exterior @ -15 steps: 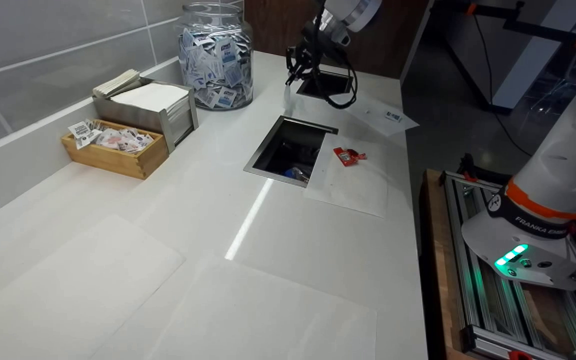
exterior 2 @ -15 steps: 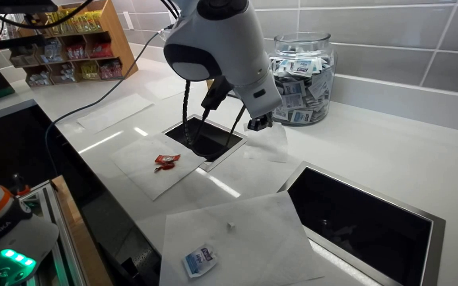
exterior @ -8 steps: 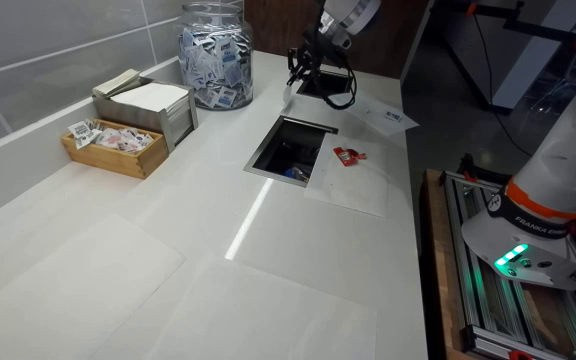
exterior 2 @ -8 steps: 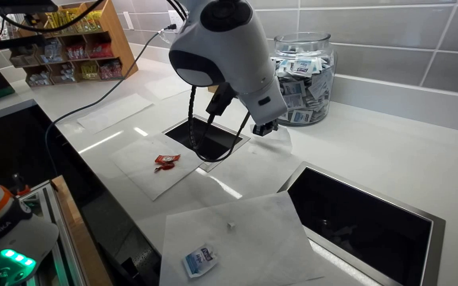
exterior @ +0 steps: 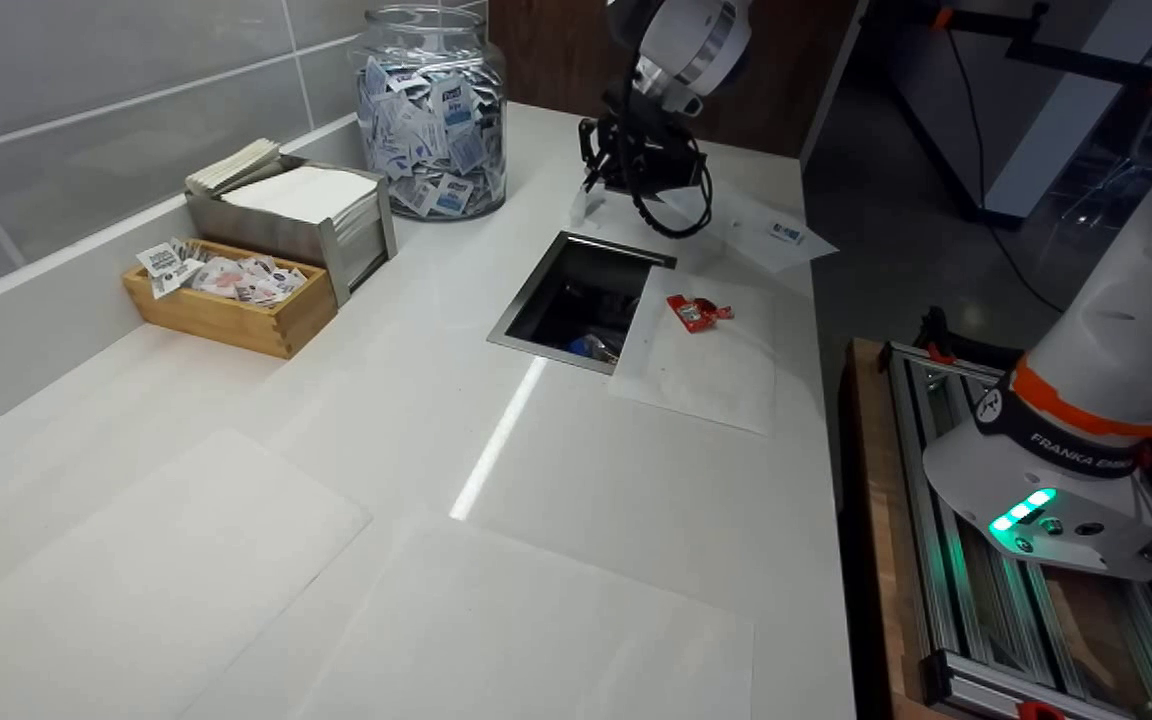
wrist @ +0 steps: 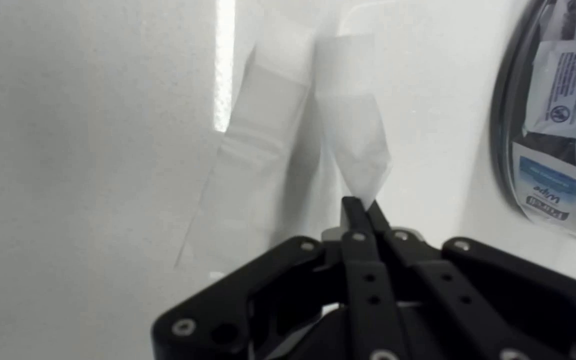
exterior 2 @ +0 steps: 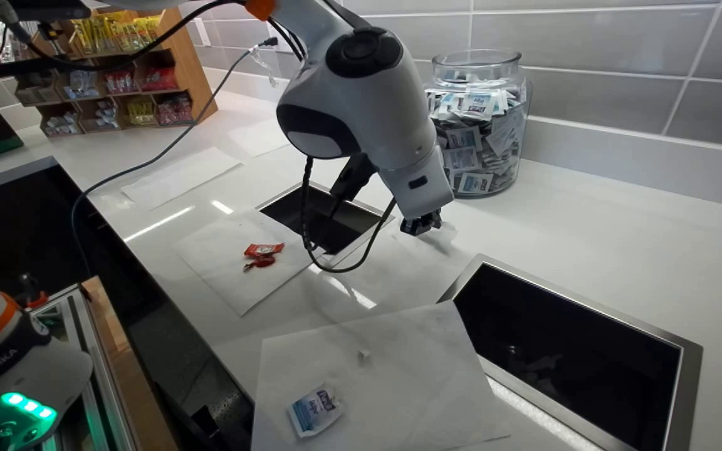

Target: Fold the square white tissue in half

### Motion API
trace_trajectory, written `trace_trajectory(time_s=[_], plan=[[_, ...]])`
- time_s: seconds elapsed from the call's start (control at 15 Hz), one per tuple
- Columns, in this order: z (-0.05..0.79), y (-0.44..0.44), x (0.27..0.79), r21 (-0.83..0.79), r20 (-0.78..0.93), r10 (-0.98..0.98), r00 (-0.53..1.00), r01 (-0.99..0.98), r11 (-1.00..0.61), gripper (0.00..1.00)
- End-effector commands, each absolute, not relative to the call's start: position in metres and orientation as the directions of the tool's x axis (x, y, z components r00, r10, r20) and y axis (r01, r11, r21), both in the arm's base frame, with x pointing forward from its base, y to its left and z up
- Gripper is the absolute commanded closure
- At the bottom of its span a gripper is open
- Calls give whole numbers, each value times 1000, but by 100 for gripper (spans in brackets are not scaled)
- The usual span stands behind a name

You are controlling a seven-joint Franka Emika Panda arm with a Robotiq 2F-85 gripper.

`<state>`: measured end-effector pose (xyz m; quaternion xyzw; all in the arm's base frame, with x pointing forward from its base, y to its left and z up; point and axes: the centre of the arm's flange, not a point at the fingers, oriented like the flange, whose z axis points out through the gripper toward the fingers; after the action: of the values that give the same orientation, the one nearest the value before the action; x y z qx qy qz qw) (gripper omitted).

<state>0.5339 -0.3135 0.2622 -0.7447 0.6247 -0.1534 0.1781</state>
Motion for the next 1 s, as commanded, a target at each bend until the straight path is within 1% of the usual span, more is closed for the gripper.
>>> trace_trajectory(time_s=[0.0,0.33,0.4,0.47,0.6,0.73,0.93], plan=[[263,-307,529,-420,26,-992,121,-899,-120,100],[261,-306,522,-399,13,-997,82,-913,-81,99],[261,-306,521,-399,13,-997,77,-914,-76,85],[262,-306,521,-401,14,-997,70,-913,-70,91],[263,-304,519,-397,17,-998,64,-916,-66,98],[263,-304,517,-383,23,-998,59,-921,-64,100],[261,-302,514,-360,27,-998,60,-931,-66,100]])
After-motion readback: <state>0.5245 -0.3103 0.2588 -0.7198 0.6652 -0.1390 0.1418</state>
